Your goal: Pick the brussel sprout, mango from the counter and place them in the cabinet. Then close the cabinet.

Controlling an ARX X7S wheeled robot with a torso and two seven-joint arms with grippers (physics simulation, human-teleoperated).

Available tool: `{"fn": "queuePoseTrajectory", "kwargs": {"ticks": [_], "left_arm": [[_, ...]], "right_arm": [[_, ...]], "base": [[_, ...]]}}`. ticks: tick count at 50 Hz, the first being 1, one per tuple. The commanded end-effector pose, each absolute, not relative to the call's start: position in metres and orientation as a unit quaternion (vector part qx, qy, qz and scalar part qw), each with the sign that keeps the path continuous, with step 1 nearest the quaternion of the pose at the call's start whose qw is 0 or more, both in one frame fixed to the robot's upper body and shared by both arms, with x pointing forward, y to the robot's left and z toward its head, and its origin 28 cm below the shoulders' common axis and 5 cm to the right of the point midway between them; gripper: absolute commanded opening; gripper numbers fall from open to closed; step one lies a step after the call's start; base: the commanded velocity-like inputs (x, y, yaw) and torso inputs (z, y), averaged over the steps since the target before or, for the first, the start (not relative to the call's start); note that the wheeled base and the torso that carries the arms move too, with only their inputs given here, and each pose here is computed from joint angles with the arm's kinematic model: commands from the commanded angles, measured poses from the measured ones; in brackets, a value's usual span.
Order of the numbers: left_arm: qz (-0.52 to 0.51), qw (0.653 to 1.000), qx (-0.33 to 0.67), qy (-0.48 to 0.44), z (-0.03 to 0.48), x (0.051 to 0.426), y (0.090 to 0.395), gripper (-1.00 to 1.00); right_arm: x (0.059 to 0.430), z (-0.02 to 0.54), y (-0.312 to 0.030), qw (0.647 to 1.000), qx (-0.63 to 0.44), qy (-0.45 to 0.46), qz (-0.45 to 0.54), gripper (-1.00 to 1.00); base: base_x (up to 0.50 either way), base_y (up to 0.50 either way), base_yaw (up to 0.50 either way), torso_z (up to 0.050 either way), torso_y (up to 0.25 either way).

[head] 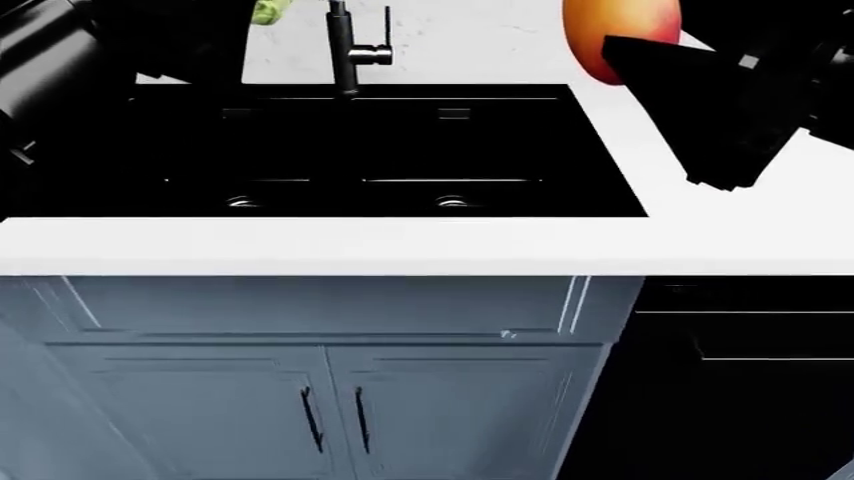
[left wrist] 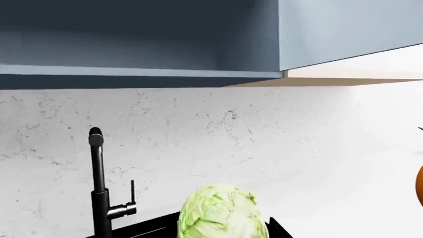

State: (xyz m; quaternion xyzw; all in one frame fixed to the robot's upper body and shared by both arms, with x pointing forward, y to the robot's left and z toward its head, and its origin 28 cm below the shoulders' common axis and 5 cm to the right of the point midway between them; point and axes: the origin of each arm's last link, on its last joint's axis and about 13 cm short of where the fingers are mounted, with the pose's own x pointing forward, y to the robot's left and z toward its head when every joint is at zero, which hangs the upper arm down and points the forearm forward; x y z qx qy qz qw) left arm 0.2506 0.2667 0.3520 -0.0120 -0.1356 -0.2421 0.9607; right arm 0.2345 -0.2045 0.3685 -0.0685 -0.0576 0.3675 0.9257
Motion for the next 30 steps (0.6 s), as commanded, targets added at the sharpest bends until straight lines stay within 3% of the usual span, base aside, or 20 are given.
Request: {"fn": "queuePoseTrajectory", "kwargs": {"ticks": [1, 14, 30], "left_arm": [[-0.237, 0.961, -0.019, -0.139, 0.355, 0.25, 0.267, -1.0], [-0.24, 0.961, -0.02, -0.14, 0.359, 0.248, 0.266, -1.0], [-0.241, 0.96, -0.018, -0.142, 0.363, 0.248, 0.267, -1.0]], "right_arm": [[0.235, 0.372, -0.204, 0.925, -0.073, -0.063, 0.368, -1.0], [0.234, 0.379, -0.206, 0.926, -0.072, -0.073, 0.363, -1.0], [0.232, 0.387, -0.211, 0.932, -0.067, -0.082, 0.346, -1.0]], "base": [[0.0, 0.5, 0.0, 0.0, 0.0], [0.13, 0.5, 0.0, 0.0, 0.0], [0.42, 0.23, 0.0, 0.0, 0.0]]}}
